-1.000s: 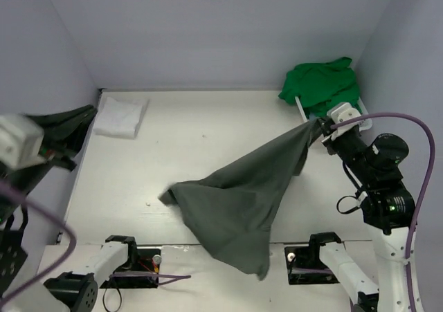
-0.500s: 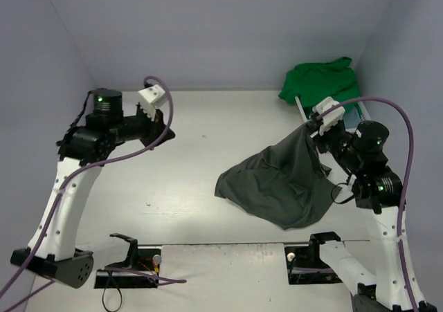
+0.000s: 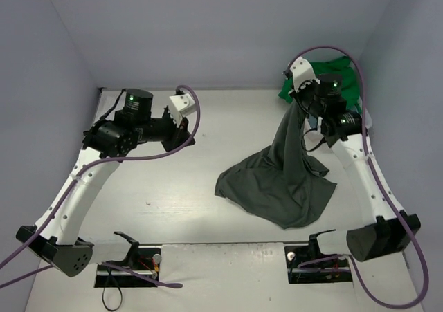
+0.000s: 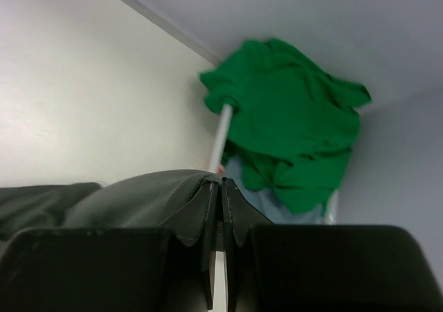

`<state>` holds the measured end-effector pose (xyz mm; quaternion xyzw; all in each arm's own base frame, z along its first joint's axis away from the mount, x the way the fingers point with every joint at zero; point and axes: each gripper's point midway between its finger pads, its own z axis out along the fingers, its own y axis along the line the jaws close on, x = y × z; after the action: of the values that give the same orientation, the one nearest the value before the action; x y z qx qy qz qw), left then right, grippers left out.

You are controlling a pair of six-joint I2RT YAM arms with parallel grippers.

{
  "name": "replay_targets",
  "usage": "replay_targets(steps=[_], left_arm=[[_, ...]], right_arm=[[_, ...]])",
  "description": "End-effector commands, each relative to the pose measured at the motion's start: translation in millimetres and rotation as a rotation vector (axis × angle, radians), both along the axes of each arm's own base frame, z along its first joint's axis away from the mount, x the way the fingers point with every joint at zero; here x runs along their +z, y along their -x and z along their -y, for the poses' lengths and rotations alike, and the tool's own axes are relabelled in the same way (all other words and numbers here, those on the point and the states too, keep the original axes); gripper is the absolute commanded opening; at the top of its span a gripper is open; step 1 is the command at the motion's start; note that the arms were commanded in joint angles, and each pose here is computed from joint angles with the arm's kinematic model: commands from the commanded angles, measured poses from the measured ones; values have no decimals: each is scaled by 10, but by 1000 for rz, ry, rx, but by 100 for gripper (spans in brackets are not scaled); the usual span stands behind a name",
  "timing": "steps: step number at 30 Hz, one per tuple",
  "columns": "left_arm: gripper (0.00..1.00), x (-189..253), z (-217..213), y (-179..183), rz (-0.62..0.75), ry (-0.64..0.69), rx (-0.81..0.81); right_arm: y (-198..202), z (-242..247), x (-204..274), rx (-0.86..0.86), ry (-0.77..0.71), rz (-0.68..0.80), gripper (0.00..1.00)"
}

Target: Fold and stack the t-shirts

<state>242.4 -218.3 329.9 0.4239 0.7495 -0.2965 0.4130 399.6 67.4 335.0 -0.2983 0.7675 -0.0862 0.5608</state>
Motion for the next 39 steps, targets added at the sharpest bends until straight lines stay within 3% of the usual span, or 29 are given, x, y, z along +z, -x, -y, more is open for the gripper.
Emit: replay_targets(steps=[1, 9, 13, 17, 20, 28, 33, 39], left_arm=[[0, 116, 209, -55, 78, 22, -63], [0, -340, 988, -51, 102, -181, -255], [0, -736, 1660, 235, 131, -301, -422], [0, -865, 2156, 340, 127, -269, -500], [0, -1065, 2428, 453, 88, -271, -559], [14, -1611, 2879, 726, 84, -303, -645], [27, -1906, 3049, 695, 77, -296, -627], [31, -2084, 3405, 534, 113, -230, -590]], right_arm=[[-269, 640, 342, -299, 80, 125, 0], [-469, 1527, 641, -573, 97, 188, 0], [-415, 1942, 671, -684, 108, 187, 0], [-280, 2264, 686, -765, 115, 180, 0], [-270, 2318, 540, -745, 108, 108, 0], [-184, 2488, 233, -708, 82, 29, 0], [-124, 2448, 153, -683, 64, 11, 0], [-91, 2364, 102, -649, 34, -7, 0]])
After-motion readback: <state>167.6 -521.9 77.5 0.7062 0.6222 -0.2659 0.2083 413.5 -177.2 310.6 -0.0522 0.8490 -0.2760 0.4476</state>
